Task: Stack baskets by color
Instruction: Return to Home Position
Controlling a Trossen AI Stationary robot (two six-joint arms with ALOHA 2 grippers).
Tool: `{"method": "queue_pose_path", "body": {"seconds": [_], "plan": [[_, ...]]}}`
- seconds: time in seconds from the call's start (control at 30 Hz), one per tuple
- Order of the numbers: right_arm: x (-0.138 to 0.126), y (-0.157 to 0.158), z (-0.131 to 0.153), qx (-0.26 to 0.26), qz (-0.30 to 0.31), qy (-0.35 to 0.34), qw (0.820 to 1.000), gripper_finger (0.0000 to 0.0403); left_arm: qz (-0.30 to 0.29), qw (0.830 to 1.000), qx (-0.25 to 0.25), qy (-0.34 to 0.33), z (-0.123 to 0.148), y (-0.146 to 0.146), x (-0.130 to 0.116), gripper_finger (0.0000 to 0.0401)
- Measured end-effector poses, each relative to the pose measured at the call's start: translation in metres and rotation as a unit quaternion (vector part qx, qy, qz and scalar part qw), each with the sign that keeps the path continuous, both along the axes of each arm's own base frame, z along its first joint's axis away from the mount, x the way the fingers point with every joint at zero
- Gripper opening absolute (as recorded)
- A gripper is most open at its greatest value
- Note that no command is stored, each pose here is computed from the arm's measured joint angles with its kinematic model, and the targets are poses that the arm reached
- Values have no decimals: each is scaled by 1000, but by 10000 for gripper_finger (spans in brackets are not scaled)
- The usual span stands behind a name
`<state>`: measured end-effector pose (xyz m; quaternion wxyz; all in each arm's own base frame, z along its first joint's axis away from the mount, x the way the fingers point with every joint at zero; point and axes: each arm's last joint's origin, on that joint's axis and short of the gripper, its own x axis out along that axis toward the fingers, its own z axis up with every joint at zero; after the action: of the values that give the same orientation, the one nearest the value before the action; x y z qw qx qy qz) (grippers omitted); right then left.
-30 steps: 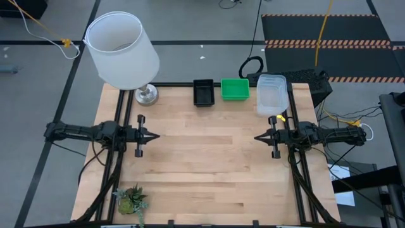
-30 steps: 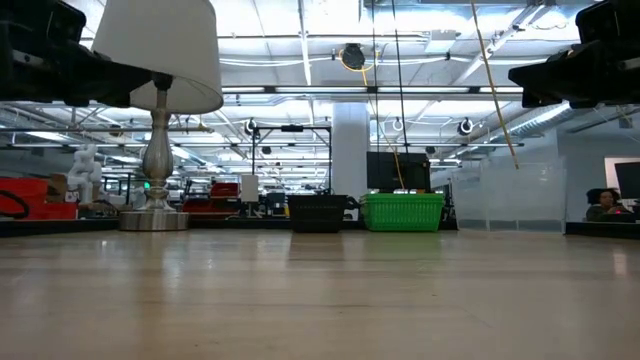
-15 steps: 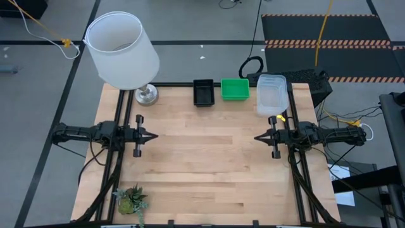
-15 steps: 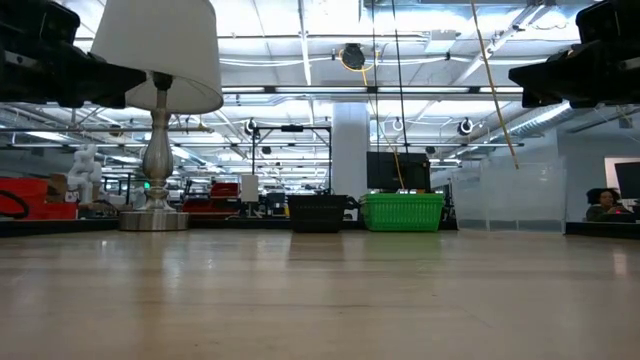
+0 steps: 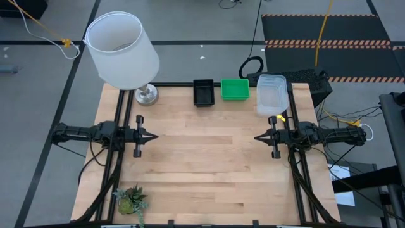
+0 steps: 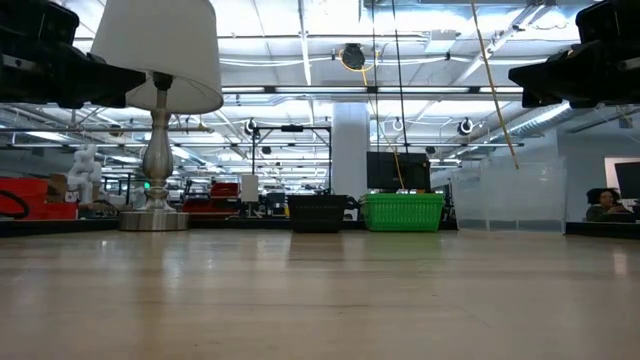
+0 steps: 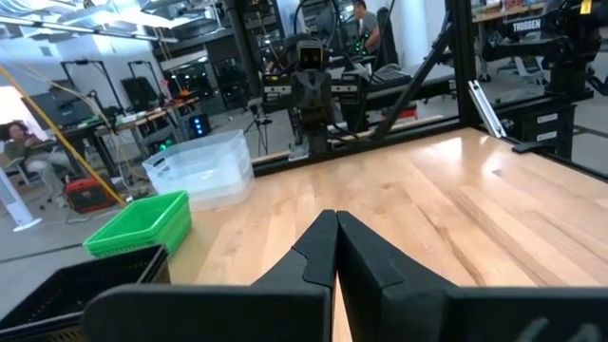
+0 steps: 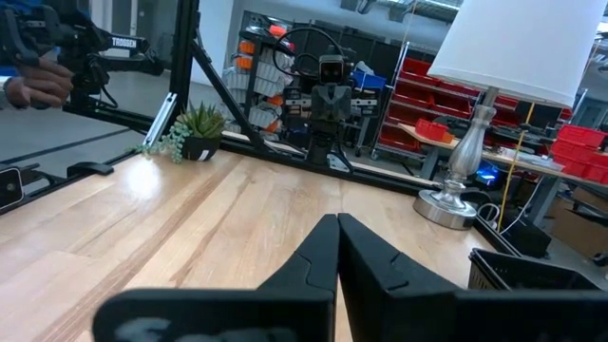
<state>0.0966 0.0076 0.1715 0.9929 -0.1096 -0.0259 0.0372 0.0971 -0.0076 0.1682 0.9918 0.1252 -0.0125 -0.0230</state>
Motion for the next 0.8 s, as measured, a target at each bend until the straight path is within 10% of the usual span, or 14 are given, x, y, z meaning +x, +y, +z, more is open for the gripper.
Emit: {"method": "queue_pose_path", "body": {"seconds": [0.8], "plan": [[0, 0, 0, 0, 0, 0, 1000, 0, 1, 1000, -1, -18, 3, 0, 0, 10]]}}
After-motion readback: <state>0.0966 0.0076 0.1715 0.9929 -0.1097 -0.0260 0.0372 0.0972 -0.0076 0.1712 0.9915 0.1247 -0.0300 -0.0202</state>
